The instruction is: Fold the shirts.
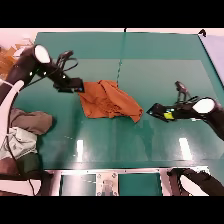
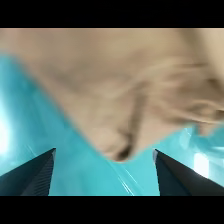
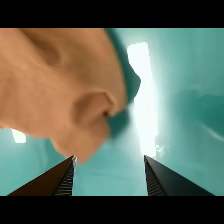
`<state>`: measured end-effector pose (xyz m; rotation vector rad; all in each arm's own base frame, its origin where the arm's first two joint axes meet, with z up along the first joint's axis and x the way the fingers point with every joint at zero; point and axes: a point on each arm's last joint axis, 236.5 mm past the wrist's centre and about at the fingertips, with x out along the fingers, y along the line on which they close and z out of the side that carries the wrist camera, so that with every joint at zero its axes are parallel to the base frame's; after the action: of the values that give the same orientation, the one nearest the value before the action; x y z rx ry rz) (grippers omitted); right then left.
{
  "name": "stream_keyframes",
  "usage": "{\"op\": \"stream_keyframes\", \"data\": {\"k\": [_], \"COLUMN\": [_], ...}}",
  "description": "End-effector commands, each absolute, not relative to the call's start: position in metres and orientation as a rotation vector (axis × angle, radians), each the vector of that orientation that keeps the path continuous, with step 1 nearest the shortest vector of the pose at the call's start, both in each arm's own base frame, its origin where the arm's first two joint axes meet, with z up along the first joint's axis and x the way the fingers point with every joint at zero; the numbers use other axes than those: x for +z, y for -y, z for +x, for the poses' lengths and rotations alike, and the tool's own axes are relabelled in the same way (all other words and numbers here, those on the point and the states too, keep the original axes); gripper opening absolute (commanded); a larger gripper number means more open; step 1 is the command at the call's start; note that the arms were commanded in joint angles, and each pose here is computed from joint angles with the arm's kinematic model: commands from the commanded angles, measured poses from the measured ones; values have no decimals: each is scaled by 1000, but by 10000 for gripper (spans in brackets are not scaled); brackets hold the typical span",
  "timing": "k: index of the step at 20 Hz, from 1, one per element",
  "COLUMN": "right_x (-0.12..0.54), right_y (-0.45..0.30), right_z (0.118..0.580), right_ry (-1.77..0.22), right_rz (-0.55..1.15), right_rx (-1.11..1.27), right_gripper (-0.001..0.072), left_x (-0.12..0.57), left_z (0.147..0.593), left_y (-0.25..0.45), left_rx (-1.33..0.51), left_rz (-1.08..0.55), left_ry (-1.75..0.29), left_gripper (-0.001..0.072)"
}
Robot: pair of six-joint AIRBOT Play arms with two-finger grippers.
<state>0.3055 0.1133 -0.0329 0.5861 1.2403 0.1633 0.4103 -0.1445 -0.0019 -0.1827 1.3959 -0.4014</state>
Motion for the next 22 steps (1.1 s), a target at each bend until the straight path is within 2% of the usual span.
{"op": "stream_keyframes", "data": {"k": [1,3,7,10,11,12,13,14,15,19,22], "right_x": [-65,-82,-83,-79,-78,-77,-77,-77,-75,-38,50], "right_y": [-142,-147,-156,-163,-165,-166,-166,-165,-165,-164,-146], "right_z": [323,333,357,363,363,364,363,362,362,378,407], "right_ry": [-1255,-1303,-1307,-1300,-1297,-1295,-1299,-1301,-1302,-1247,-1081], "right_rz": [624,622,643,687,689,691,690,674,659,608,583], "right_rx": [164,153,169,183,195,200,202,216,233,319,386], "right_gripper": [501,492,490,489,422,308,250,106,16,14,13], "left_x": [-44,-45,-68,-78,-83,-84,-81,-74,-63,27,122], "left_z": [434,454,452,453,452,454,458,463,469,490,496], "left_y": [130,151,185,197,201,204,205,205,204,199,184], "left_rx": [-330,-385,-496,-523,-523,-520,-525,-546,-575,-674,-679], "left_rz": [-341,-449,-613,-636,-630,-628,-625,-602,-571,-523,-391], "left_ry": [-1276,-1174,-1219,-1221,-1225,-1218,-1200,-1178,-1157,-1053,-916], "left_gripper": [720,720,720,720,720,691,471,166,27,25,25]}}
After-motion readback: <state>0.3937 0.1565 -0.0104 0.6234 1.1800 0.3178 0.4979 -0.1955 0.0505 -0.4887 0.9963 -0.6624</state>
